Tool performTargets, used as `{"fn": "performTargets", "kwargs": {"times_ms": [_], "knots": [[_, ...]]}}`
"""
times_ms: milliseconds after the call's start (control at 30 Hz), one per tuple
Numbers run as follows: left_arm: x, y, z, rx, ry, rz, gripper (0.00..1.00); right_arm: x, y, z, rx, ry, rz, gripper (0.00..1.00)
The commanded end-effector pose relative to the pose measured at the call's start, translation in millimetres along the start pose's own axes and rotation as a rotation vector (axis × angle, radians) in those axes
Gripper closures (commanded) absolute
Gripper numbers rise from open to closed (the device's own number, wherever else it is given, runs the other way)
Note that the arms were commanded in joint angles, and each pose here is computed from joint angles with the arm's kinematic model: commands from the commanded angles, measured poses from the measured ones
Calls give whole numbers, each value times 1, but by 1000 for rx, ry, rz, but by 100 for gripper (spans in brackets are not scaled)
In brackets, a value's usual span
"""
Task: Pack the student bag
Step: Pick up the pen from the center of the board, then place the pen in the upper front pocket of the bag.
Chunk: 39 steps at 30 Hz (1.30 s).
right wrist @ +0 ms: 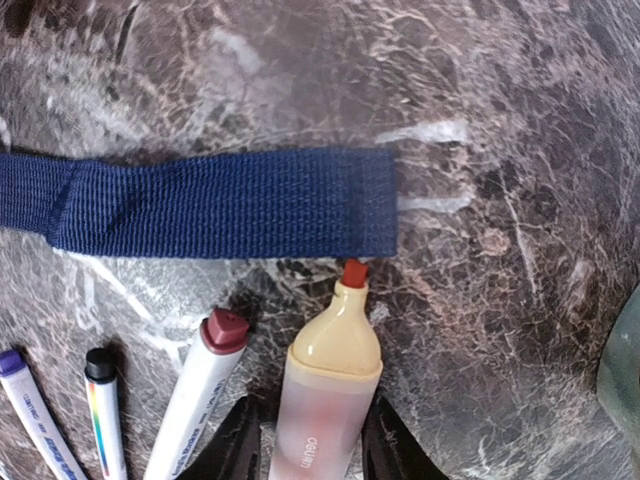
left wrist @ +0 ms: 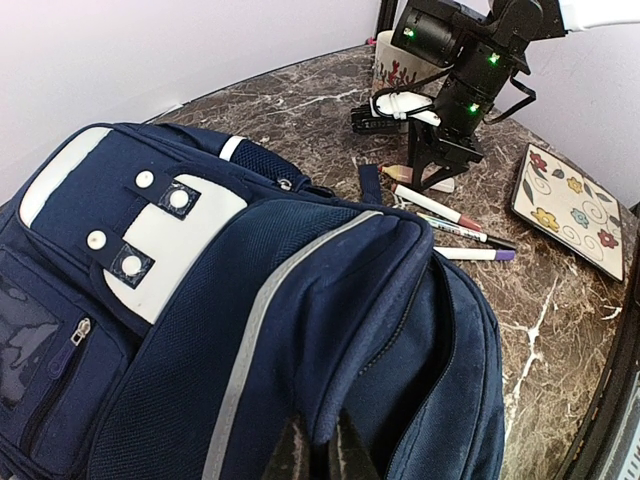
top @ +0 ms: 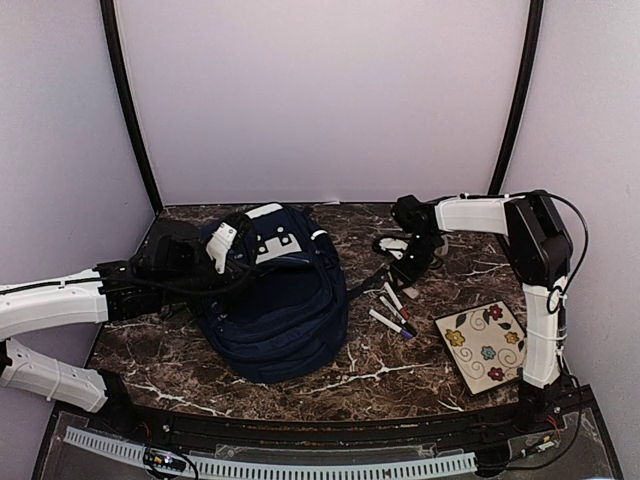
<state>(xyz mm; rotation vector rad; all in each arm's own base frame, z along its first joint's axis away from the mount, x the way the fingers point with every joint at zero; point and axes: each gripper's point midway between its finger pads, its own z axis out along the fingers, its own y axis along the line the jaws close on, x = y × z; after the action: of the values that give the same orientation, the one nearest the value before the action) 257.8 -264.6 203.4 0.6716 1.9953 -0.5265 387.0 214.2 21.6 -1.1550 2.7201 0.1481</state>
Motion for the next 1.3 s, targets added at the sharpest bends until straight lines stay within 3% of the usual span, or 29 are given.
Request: {"fn": "performTargets", "kwargs": {"times_ms": [0,233,400,600,800,1067,1267], "knots": [[-17,-1,-3,11,-71,-17,100,12,-2,5,8,51,13,69],[-17,-1,-1,9,-66,-9,100,8,-7,-16,48,22,32,80],[-17,0,0,2,-68,-2,100,-14,7,-65,11,-105,-3,82],[-20,0,4,4,-72,4,100,-44,77,-133,-91,-315,-232,88],[-26,-5,11,31,-71,-9,100,-52,176,-183,-150,-498,-579,89],[-38,-10,9,66,-104,-47,100,-51,251,-164,-15,-500,-892,89],[-46,-12,2,78,-123,-52,100,-80,274,-158,155,-553,-981,90]]}}
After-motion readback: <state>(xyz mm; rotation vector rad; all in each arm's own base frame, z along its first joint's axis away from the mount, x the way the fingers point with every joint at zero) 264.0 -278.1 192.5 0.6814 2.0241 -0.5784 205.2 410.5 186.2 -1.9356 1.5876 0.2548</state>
